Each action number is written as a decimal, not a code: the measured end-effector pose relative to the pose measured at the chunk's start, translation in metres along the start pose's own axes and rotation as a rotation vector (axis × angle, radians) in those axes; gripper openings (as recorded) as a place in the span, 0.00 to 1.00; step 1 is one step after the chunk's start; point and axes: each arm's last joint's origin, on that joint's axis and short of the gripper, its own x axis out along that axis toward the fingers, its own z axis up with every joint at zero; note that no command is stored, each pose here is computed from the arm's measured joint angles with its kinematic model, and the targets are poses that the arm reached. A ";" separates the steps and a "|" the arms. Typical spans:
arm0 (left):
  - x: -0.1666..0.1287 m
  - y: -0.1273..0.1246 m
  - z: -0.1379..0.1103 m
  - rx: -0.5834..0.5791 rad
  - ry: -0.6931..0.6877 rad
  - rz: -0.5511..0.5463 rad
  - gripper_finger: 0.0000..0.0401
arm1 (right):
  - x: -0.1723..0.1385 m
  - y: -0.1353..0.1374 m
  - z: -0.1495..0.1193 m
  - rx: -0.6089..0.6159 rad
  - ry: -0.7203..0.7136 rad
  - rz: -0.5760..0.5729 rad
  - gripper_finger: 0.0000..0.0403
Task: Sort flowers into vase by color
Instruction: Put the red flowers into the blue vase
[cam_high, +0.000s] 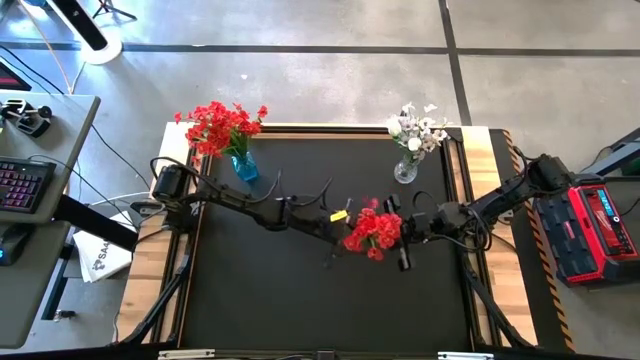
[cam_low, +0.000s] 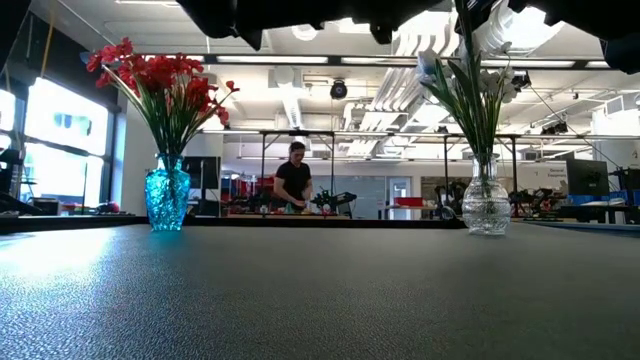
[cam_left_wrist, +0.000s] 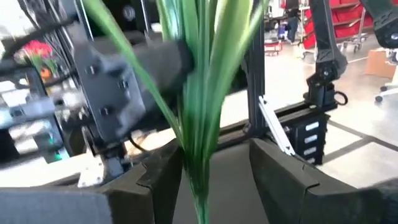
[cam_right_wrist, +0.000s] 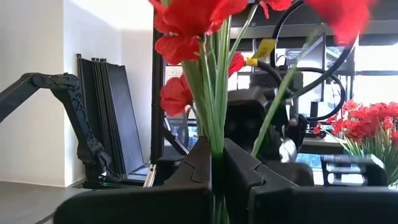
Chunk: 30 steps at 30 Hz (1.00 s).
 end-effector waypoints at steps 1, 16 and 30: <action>0.000 0.000 0.001 0.009 -0.012 0.002 0.43 | 0.000 0.000 0.000 0.000 0.000 0.000 0.00; 0.000 0.001 0.003 0.029 -0.027 0.006 0.16 | 0.000 0.000 -0.001 -0.002 0.013 0.002 0.00; -0.011 -0.006 0.010 0.035 0.182 0.150 0.01 | -0.008 -0.002 0.007 0.079 0.123 -0.001 0.43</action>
